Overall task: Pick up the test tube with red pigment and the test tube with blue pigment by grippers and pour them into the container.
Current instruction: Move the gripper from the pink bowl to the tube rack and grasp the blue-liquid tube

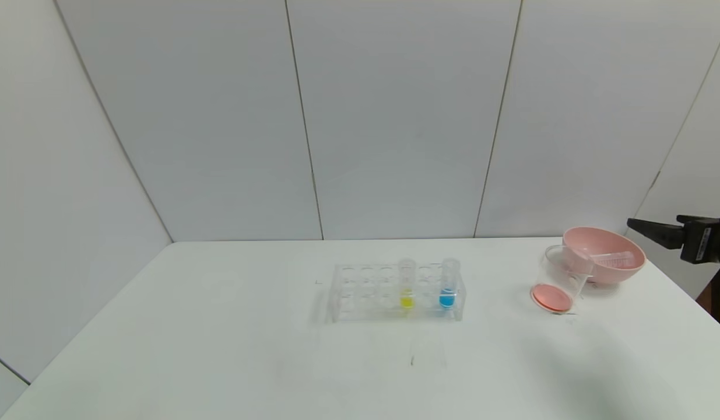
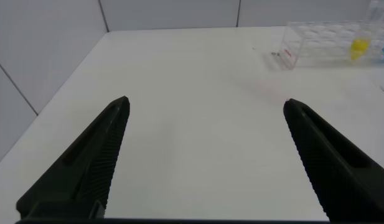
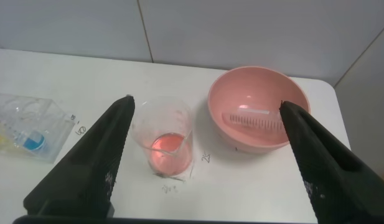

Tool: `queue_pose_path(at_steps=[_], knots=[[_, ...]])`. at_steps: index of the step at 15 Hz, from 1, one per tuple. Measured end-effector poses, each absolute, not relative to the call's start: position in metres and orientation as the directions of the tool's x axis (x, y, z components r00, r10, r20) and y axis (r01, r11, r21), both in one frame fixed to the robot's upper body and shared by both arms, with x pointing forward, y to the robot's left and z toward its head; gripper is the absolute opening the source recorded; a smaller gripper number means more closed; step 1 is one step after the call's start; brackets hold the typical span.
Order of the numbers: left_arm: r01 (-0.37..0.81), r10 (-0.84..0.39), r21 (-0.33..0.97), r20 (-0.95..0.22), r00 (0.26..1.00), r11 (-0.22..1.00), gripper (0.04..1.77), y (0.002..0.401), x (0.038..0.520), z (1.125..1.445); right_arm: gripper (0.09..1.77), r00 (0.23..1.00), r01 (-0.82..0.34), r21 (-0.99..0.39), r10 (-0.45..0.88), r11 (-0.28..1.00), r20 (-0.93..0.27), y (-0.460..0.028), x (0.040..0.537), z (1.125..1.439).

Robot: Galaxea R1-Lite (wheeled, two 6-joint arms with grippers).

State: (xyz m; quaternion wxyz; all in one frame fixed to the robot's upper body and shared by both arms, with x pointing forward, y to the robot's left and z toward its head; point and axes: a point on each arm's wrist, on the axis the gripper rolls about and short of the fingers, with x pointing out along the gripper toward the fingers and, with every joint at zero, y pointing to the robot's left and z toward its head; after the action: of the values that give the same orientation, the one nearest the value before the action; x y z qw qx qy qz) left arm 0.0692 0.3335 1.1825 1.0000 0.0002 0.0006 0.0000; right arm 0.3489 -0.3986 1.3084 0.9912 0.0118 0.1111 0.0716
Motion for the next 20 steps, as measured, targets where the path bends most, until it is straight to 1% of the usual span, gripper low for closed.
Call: queue_pose_path(at_steps=[2,4,8,11,16,18,20], knots=[[0.000,0.000,0.000,-0.002,1.000,1.000,1.76,0.334,0.069,1.182,1.68,0.970,-0.099,0.051,0.108,0.994,-0.220,-0.372,0.327,1.309],[0.000,0.000,0.000,-0.002,1.000,1.000,1.76,0.334,0.069,1.182,1.69,0.969,-0.104,0.052,0.113,0.993,-0.221,-0.347,0.307,1.306],[0.000,0.000,0.001,-0.001,1.000,1.000,1.76,0.334,0.069,1.182,1.70,0.968,-0.108,0.013,0.108,0.994,-0.224,-0.302,0.272,1.298],[0.000,0.000,0.001,-0.002,1.000,1.000,1.76,0.334,0.069,1.182,1.70,0.970,-0.099,0.028,0.103,0.995,-0.219,-0.273,0.252,1.293],[0.000,0.000,0.000,-0.001,1.000,1.000,1.76,0.334,0.069,1.182,1.70,0.964,-0.111,0.067,0.124,0.992,-0.235,-0.228,0.230,1.282],[0.000,0.000,0.000,-0.002,1.000,1.000,1.76,0.334,0.069,1.182,1.70,0.963,-0.100,0.071,0.114,0.992,-0.243,-0.209,0.228,1.277],[0.000,0.000,0.000,-0.001,1.000,1.000,1.76,0.334,0.069,1.182,1.70,0.954,-0.120,0.077,0.137,0.990,-0.267,-0.190,0.232,1.271]])
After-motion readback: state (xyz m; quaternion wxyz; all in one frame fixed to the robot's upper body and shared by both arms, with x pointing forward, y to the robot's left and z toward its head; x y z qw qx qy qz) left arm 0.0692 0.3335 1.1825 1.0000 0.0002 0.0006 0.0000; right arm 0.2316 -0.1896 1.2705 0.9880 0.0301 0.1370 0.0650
